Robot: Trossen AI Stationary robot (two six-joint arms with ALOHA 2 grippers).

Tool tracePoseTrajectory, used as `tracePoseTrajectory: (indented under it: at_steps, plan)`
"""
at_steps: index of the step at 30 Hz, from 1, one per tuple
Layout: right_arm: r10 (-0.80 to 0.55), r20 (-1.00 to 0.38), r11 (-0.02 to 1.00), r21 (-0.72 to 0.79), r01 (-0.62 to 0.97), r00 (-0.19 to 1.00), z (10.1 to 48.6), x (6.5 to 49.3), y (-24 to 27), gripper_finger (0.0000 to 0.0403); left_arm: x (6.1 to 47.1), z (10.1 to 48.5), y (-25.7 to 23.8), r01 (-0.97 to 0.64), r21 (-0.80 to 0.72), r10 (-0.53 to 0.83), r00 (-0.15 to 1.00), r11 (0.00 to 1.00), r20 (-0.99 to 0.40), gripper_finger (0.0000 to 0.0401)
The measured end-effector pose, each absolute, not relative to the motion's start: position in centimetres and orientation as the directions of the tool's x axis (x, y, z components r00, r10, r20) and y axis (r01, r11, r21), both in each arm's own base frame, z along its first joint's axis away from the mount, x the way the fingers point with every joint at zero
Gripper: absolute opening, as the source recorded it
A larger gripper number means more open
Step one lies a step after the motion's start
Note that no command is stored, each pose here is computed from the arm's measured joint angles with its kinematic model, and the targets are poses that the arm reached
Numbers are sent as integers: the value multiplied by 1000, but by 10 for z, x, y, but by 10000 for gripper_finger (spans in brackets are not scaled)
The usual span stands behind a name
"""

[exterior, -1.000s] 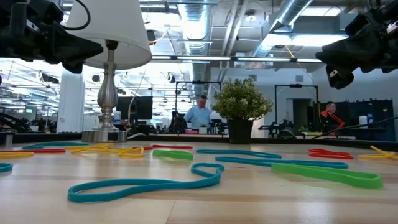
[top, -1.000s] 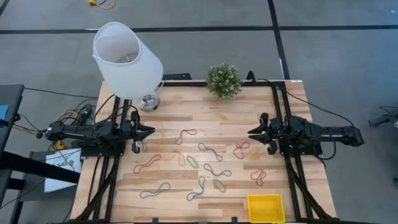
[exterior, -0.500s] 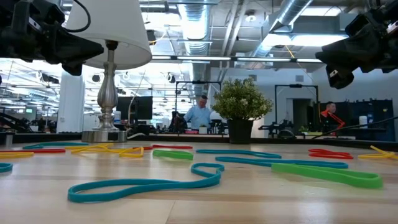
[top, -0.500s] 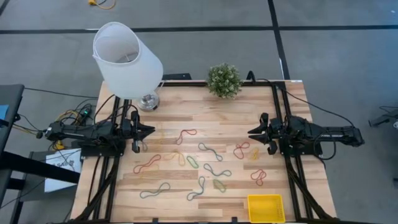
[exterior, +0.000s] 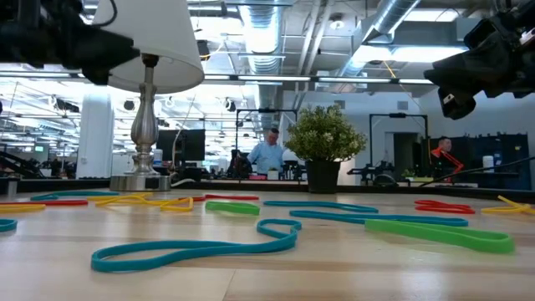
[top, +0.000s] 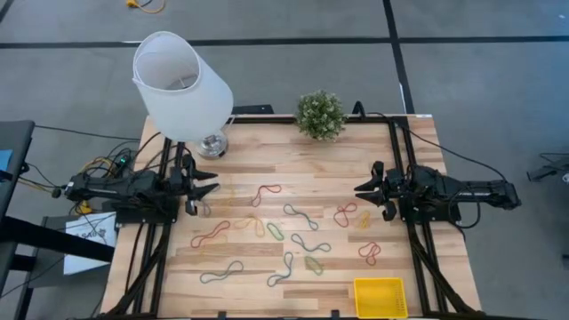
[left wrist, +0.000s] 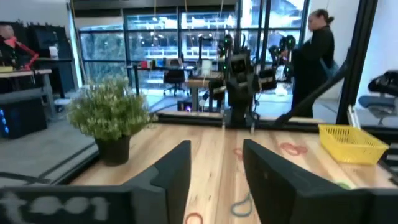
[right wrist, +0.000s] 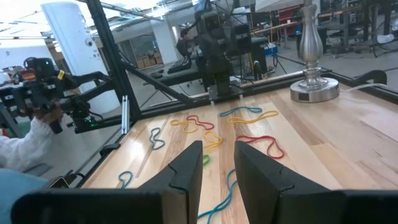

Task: Pick and place rubber bands into bin
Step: Put the red rubber band into the yellow basket

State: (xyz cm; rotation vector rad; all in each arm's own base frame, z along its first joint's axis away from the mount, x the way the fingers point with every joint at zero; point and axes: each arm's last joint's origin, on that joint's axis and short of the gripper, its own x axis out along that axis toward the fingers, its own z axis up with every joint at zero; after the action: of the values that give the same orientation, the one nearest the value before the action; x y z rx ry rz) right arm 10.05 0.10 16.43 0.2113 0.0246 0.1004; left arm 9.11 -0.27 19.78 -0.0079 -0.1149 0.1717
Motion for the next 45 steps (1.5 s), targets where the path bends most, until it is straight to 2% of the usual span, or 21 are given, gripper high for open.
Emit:
tracePoseTrajectory:
  at_steps: [5, 15, 24, 27, 31, 35, 40, 45]
  plan:
    - [102, -14, 973, 211, -97, 995, 164, 100, 1, 87, 88, 208, -2, -163, -70, 171, 975, 984, 140, 160]
    - [102, -14, 973, 211, -97, 995, 164, 100, 1, 87, 88, 207, -2, -164, -74, 172, 977, 984, 128, 162]
    - [102, -14, 973, 211, -97, 995, 164, 100, 1, 87, 89, 188, -2, -176, -64, 172, 983, 982, -70, 162]
    - [102, -13, 973, 211, -97, 995, 164, 100, 1, 87, 88, 186, -2, -178, -59, 172, 981, 982, -90, 162]
    - [102, -14, 973, 211, -97, 995, 164, 100, 1, 87, 89, 187, -2, -177, -51, 172, 982, 983, -75, 162]
    - [102, -14, 973, 211, -97, 995, 164, 100, 1, 87, 89, 196, -2, -196, -16, 196, 980, 980, 8, 162]
    - [102, -14, 973, 211, -97, 995, 164, 100, 1, 87, 88, 206, -1, -210, -54, 214, 971, 976, 104, 162]
    - [102, -14, 973, 211, -97, 995, 164, 100, 1, 87, 88, 207, -2, -187, -60, 193, 973, 980, 123, 162]
